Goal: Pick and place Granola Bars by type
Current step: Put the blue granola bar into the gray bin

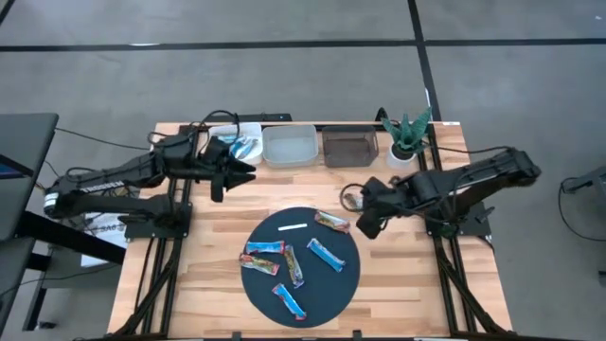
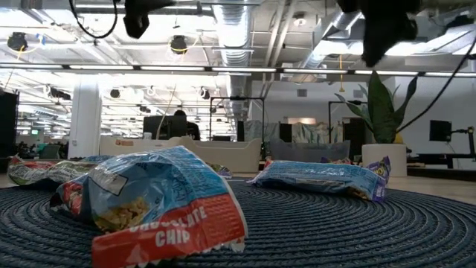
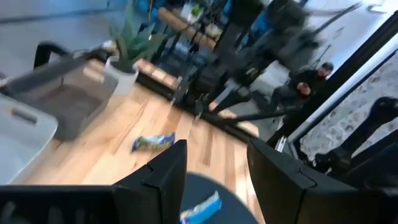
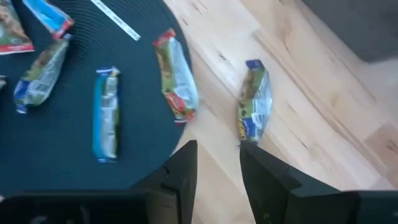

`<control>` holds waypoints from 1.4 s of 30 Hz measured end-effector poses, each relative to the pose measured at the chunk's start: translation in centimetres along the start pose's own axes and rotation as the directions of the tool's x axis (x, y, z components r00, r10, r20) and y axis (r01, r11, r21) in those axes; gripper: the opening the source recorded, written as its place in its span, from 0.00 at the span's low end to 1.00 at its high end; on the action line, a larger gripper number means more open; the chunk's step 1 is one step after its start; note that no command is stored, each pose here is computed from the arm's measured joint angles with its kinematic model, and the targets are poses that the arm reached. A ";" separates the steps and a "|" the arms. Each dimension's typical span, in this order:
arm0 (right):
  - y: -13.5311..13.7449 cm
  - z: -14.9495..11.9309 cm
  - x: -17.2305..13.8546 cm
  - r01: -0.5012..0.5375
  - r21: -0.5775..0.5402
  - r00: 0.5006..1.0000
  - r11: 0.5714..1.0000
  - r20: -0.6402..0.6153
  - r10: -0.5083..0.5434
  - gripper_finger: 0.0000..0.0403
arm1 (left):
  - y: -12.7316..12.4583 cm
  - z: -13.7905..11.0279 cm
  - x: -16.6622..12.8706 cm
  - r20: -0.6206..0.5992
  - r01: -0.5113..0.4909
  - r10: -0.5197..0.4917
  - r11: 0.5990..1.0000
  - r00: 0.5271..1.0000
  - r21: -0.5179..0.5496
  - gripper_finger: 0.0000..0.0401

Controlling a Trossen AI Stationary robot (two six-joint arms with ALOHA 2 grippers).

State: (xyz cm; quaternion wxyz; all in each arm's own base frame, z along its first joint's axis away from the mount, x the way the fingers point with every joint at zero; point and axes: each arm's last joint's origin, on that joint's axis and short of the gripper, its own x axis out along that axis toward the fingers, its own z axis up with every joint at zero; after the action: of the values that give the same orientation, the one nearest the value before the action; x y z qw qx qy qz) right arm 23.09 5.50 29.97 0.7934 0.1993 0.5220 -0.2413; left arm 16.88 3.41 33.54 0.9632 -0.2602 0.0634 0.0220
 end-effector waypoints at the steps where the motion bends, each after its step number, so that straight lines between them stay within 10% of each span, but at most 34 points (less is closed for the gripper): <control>1: -0.5 -0.4 0.4 -0.006 0.005 1.000 1.000 0.007 0.006 0.28 | -0.2 0.0 0.2 0.006 0.002 -0.002 1.000 1.000 -0.006 0.40; 14: -4.6 -1.8 7.5 -0.004 0.102 0.999 0.995 -0.036 0.008 0.30 | -2.8 -1.0 3.9 0.012 0.089 -0.089 0.996 0.996 -0.023 0.40; 25: -7.0 0.1 8.3 0.029 0.201 0.999 0.979 -0.038 -0.022 0.56 | -3.9 0.4 7.7 -0.021 0.104 -0.103 0.994 0.994 0.043 0.40; 42: -5.9 -0.3 13.0 0.092 0.030 0.979 0.995 -0.187 -0.085 0.54 | -3.6 -0.2 8.9 -0.066 0.106 -0.108 0.994 0.992 -0.025 0.40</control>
State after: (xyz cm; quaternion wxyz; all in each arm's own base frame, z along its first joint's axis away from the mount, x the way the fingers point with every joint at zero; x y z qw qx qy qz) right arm 23.76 -1.32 17.48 0.7258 0.2127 0.5974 -0.2666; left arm 25.92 0.29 33.94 0.9575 -0.2740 0.0815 -0.0376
